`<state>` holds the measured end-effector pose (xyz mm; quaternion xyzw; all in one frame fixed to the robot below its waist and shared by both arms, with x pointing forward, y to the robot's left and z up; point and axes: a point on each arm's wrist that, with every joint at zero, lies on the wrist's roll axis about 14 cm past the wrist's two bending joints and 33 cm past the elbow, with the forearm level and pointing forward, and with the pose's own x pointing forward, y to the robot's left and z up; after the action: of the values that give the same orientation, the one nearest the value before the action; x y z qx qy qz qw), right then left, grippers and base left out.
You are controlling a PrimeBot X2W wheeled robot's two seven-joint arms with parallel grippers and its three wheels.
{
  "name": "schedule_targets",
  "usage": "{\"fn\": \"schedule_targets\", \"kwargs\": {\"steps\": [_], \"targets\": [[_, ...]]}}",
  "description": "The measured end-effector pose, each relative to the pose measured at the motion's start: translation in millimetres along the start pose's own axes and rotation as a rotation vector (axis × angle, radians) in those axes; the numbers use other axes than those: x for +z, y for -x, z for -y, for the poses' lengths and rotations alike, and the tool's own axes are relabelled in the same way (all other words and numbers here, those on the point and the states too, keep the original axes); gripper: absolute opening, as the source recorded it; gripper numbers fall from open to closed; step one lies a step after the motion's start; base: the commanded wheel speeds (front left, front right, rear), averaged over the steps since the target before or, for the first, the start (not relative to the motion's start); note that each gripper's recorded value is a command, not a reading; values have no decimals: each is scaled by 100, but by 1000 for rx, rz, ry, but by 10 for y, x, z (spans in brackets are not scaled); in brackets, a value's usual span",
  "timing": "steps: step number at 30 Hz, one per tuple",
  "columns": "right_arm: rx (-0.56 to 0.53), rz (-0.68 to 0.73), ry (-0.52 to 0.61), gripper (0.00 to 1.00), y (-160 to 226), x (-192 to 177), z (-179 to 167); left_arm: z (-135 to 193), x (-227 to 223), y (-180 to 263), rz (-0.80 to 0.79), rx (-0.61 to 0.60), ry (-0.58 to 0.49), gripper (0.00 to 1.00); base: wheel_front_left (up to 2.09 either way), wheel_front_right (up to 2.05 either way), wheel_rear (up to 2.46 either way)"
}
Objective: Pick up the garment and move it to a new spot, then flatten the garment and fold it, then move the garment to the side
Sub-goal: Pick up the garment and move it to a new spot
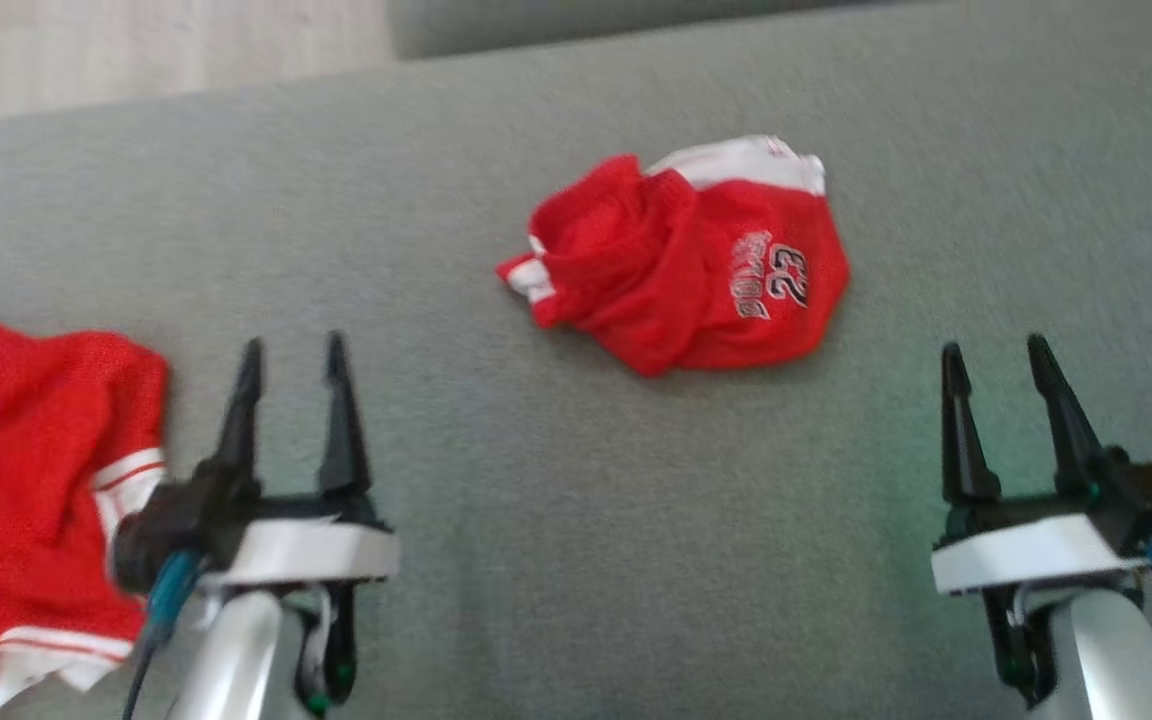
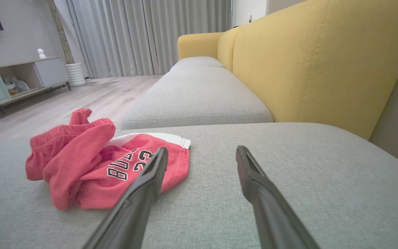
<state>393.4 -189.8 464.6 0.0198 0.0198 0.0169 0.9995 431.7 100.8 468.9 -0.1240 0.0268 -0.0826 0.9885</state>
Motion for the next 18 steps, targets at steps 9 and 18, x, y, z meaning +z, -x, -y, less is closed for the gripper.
{"fn": "schedule_targets", "kwargs": {"steps": [9,18], "targets": [[90,54,-21,100,203,184,-319,-212,611,709,192,116,-48,100,0,0,0],[148,52,-34,100,550,169,-524,-165,454,1180,153,122,-100,100,0,0,0]]}}
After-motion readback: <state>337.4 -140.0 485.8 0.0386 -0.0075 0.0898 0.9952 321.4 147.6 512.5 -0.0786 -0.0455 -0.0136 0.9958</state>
